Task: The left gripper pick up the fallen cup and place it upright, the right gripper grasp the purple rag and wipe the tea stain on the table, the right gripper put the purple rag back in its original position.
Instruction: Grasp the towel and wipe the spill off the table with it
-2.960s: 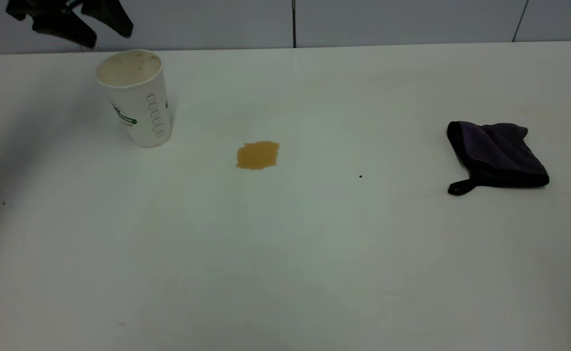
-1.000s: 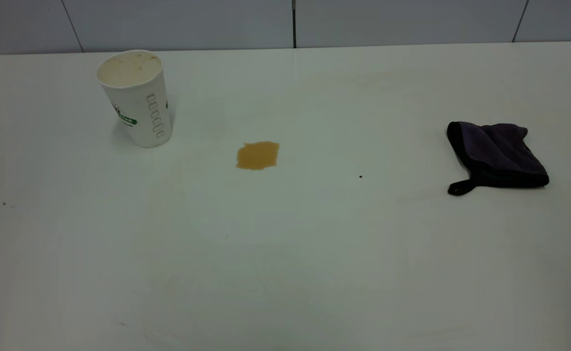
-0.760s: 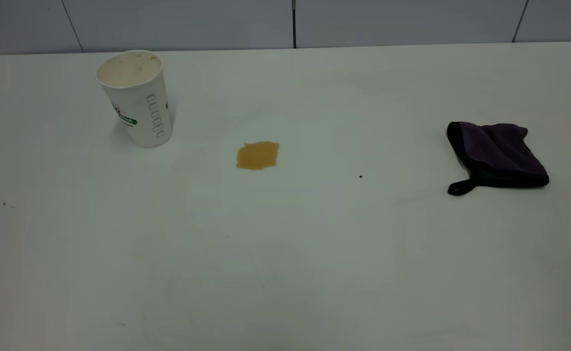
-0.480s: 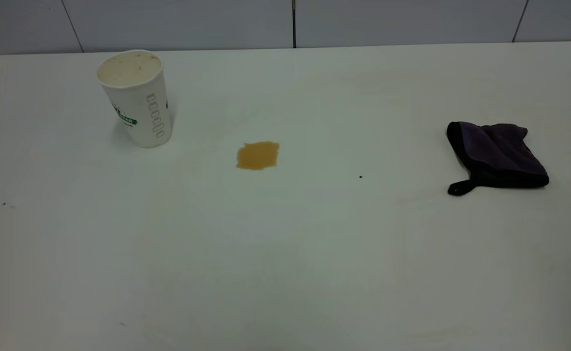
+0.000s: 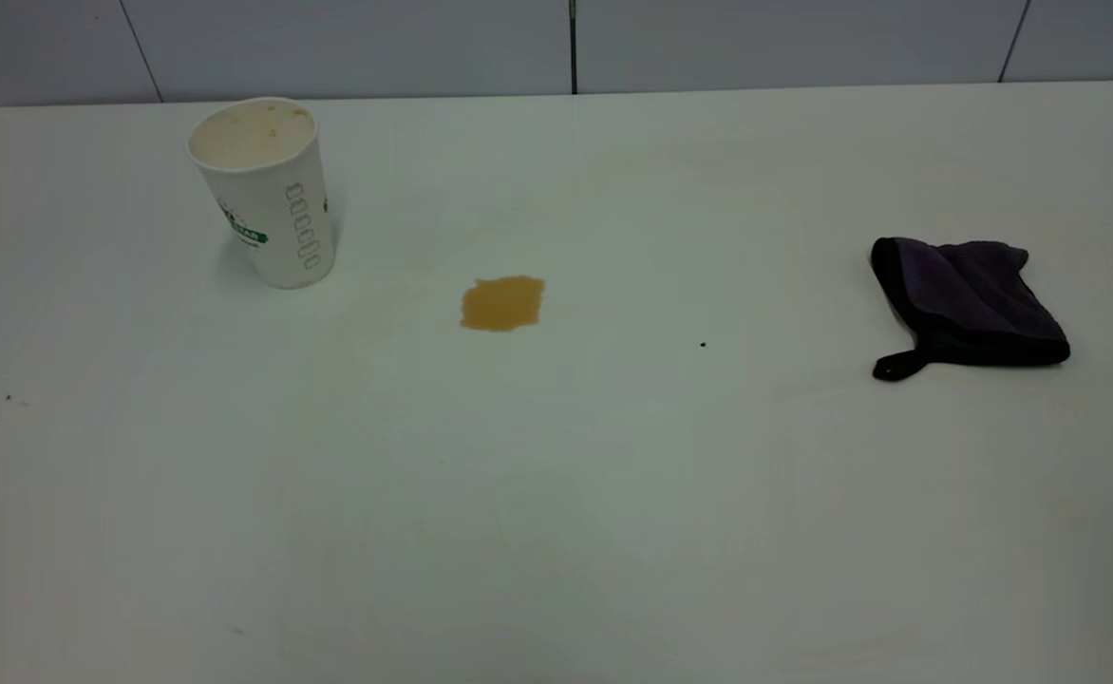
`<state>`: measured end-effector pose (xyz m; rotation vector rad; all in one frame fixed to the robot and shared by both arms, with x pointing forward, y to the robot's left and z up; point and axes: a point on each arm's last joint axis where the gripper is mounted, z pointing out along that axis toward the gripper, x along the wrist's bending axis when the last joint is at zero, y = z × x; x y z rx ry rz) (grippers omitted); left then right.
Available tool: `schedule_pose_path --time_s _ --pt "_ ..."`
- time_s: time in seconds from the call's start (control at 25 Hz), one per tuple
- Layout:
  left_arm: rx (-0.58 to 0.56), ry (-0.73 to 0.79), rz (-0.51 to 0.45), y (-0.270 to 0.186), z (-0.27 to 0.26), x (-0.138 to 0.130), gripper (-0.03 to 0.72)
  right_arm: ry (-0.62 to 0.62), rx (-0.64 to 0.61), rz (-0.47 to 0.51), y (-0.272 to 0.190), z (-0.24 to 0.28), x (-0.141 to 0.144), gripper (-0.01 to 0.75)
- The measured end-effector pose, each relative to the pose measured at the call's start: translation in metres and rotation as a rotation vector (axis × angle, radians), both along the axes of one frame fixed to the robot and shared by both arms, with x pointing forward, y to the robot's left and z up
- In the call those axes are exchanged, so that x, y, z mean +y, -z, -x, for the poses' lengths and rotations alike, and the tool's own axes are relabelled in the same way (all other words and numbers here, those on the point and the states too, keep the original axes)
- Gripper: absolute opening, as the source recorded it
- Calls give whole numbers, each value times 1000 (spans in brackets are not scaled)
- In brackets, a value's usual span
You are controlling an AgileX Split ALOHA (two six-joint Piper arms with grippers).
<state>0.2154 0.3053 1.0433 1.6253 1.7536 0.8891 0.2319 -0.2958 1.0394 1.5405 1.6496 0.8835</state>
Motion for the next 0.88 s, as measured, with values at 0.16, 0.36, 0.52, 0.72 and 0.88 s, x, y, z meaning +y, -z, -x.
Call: schedule_pose_path --time_s 0.16,0.36,0.52,0.72,0.88 --pt "0 -2 -2 2 -1 0 450 0 0 0 0 0 0 239" --pt "17 -4 -4 7 -4 1 450 0 0 0 0 0 0 239" --pt "31 -11 -9 11 -6 2 450 0 0 0 0 0 0 239" --pt "30 -13 -10 11 -6 2 450 0 0 0 0 0 0 239" --pt "30 -13 -10 11 -6 2 450 0 0 0 0 0 0 239"
